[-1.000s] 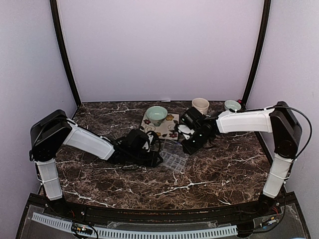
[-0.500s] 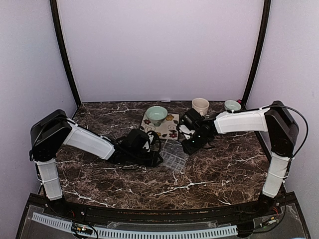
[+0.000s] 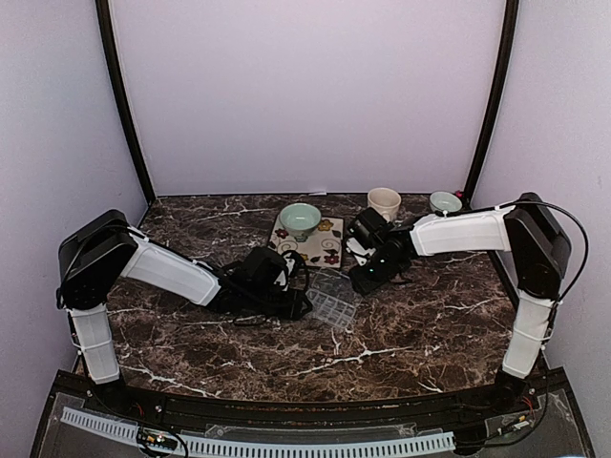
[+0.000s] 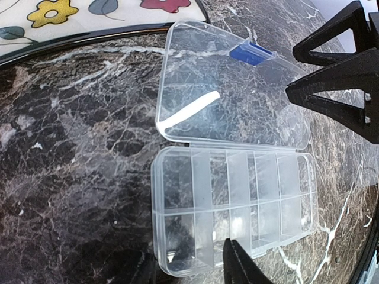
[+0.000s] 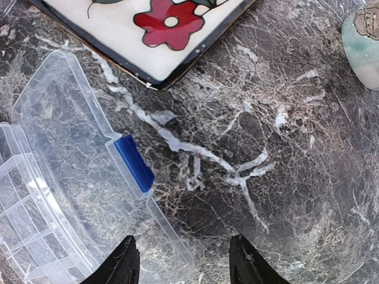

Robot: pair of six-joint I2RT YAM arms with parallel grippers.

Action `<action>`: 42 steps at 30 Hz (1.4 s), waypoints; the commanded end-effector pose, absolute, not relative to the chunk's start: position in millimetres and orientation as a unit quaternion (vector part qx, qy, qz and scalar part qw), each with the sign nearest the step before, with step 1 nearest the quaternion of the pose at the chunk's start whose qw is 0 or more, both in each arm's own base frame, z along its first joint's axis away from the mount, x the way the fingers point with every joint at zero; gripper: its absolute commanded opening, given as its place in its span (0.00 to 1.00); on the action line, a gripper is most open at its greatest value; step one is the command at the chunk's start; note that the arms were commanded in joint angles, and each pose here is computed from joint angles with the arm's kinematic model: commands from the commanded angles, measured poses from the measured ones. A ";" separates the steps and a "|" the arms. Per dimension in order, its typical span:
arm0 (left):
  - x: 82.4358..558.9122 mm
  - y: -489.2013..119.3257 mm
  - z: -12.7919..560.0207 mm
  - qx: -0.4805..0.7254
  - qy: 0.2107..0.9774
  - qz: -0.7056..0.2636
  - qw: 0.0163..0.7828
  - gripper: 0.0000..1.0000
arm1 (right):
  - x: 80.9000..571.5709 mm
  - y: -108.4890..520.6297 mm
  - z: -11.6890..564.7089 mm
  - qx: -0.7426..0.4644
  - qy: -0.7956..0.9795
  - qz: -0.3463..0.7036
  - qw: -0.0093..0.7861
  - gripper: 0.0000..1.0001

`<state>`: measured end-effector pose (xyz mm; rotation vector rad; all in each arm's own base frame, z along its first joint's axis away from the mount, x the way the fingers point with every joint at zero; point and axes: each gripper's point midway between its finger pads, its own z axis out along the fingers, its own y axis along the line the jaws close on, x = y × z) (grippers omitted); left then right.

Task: Sort the pills into containers
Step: Open the lid of the pill container.

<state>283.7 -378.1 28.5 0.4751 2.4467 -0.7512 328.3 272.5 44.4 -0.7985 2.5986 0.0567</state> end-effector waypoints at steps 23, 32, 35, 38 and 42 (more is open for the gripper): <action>290.7 -374.2 47.9 0.193 0.904 -0.245 0.292 0.44 | 332.8 266.9 44.3 -0.269 0.937 0.023 0.221 0.54; 298.3 -374.0 78.1 0.189 0.894 -0.246 0.322 0.47 | 334.4 272.0 68.9 -0.268 0.931 0.038 0.245 0.56; 299.3 -374.1 86.4 0.188 0.891 -0.249 0.329 0.48 | 332.9 273.7 74.6 -0.269 0.929 0.043 0.250 0.56; 300.8 -373.7 95.2 0.186 0.888 -0.251 0.337 0.48 | 331.9 274.9 79.9 -0.269 0.928 0.044 0.256 0.56; 301.6 -372.1 112.1 0.182 0.882 -0.256 0.350 0.48 | 330.8 276.4 92.0 -0.267 0.924 0.046 0.269 0.57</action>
